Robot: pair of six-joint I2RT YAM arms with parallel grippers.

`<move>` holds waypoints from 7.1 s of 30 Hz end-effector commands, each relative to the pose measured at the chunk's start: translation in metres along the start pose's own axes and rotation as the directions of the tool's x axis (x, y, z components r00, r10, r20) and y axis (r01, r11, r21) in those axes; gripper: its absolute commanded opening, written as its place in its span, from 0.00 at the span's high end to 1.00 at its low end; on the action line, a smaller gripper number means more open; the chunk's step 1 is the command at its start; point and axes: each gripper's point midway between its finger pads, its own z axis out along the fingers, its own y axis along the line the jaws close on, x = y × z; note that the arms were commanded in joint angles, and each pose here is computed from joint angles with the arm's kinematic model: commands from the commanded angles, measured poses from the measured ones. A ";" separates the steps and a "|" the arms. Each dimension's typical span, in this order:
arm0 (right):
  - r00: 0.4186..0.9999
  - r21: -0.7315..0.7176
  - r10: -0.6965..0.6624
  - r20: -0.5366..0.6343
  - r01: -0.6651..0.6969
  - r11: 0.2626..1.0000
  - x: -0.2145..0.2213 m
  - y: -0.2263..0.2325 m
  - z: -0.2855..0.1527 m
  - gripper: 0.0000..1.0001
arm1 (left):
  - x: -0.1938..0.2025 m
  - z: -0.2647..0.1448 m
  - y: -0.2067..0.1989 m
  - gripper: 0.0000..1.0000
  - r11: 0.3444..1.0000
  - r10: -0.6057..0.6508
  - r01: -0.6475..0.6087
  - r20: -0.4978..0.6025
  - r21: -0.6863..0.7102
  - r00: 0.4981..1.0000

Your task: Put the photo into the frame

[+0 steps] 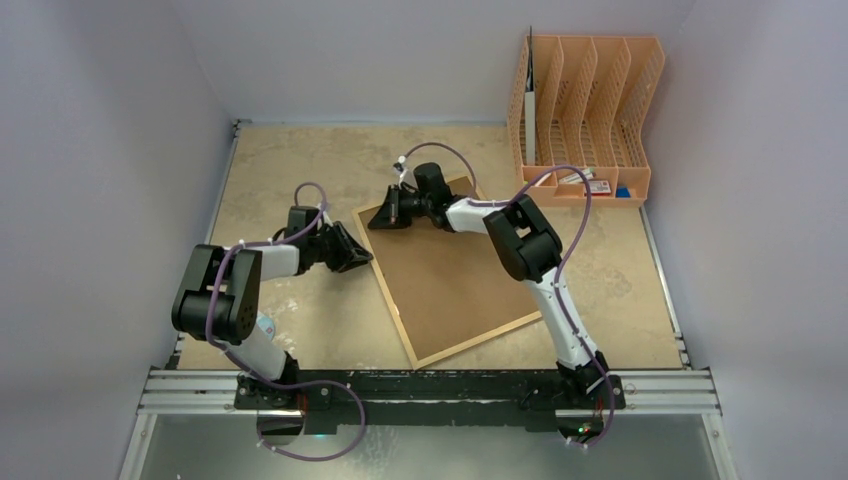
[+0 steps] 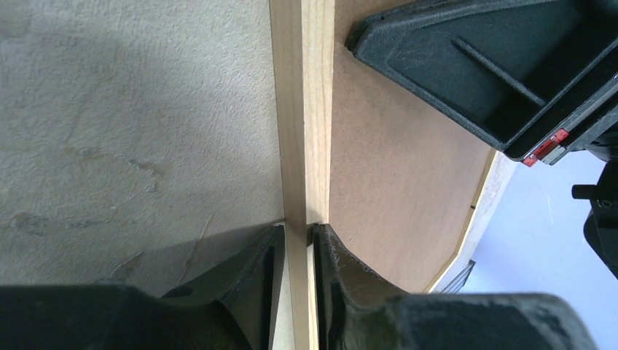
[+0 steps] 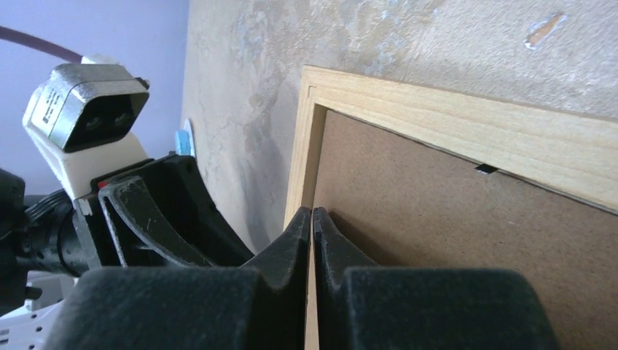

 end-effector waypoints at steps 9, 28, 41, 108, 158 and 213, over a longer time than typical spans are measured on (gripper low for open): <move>0.998 -0.213 -0.023 -0.063 0.009 0.977 0.010 0.038 -0.004 0.93 | 0.019 0.002 0.064 0.63 0.968 -0.106 0.086 -0.072 -0.234 0.992; 0.994 -0.124 0.072 -0.079 -0.082 0.989 0.022 0.002 0.012 0.97 | 0.034 0.003 0.091 0.81 0.937 -0.149 0.111 -0.094 -0.332 0.984; 0.994 -0.013 0.093 -0.061 -0.094 0.995 0.027 -0.026 0.016 0.98 | 0.035 0.002 0.091 0.81 0.938 -0.147 0.108 -0.096 -0.330 0.984; 0.964 0.606 -0.012 0.265 -0.157 0.779 0.014 -0.001 -0.201 0.63 | -0.190 -0.009 -0.060 0.31 0.925 0.377 -0.379 0.214 -0.032 0.901; 0.815 0.728 0.472 0.336 -0.542 0.418 0.231 -0.067 -0.336 0.06 | -0.117 0.061 -0.037 0.50 0.861 0.508 -0.506 -0.095 0.044 0.856; 0.932 0.484 -0.108 0.346 -0.079 0.872 -0.041 0.013 -0.202 0.27 | -0.005 -0.097 0.061 0.57 0.900 -0.002 0.012 0.024 -0.436 1.000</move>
